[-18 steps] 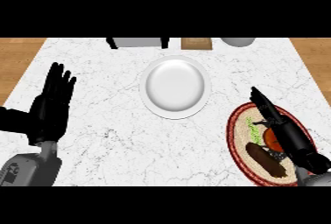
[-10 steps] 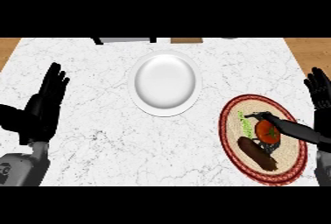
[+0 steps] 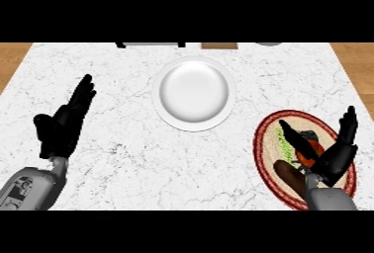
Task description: Pick the tomato from the placemat and place it in the plate
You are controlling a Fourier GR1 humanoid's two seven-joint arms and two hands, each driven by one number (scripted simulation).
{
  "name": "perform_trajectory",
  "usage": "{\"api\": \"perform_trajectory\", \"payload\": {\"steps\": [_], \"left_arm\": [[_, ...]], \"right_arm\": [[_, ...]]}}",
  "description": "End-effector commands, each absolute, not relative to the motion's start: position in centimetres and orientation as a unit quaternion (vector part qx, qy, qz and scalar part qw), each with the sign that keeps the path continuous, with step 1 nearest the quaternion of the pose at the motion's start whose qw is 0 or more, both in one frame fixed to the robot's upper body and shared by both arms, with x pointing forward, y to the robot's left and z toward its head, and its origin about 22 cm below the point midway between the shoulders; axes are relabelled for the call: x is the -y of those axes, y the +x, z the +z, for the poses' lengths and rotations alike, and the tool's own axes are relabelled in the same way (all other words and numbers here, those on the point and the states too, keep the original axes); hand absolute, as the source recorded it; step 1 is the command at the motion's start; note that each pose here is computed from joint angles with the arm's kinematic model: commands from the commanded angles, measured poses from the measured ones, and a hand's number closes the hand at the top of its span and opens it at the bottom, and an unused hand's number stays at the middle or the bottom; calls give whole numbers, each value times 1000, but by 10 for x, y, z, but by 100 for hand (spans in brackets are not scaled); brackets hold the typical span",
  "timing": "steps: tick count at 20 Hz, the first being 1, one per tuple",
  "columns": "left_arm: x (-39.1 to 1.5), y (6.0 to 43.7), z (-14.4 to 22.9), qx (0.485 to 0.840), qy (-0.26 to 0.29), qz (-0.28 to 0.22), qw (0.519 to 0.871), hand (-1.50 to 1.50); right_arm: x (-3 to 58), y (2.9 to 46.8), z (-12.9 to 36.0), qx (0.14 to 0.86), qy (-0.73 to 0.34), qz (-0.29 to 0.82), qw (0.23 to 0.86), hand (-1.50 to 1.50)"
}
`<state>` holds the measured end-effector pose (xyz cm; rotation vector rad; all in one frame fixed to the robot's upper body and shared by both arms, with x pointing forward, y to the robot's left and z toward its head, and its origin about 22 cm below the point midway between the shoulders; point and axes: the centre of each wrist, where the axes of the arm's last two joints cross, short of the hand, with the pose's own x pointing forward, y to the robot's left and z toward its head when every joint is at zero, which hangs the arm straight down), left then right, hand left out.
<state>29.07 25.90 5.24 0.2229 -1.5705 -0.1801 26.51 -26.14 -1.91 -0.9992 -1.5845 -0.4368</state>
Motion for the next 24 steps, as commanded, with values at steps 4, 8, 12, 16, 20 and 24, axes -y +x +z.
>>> {"api": "perform_trajectory", "payload": {"steps": [4, 8, 12, 16, 20, 24], "left_arm": [[-271, 296, 45, 699, 111, -93, 700, 0], [-276, 296, 48, 694, 111, -96, 705, 0], [-271, 294, 41, 695, 120, -95, 703, 0], [-259, 301, 45, 701, 101, -92, 700, 0], [-260, 296, 46, 699, 104, -93, 701, 0], [-263, 294, 26, 698, 106, -95, 702, 0]], "right_arm": [[240, 242, -40, 633, -554, -192, 506, -150], [250, 215, -34, 606, -560, -178, 537, -150], [273, 184, -46, 523, -539, -115, 650, -150], [278, 180, -21, 479, -518, -84, 704, -150], [286, 178, 20, 428, -520, -62, 737, -150], [260, 173, 55, 398, -506, -69, 762, -150]]}}
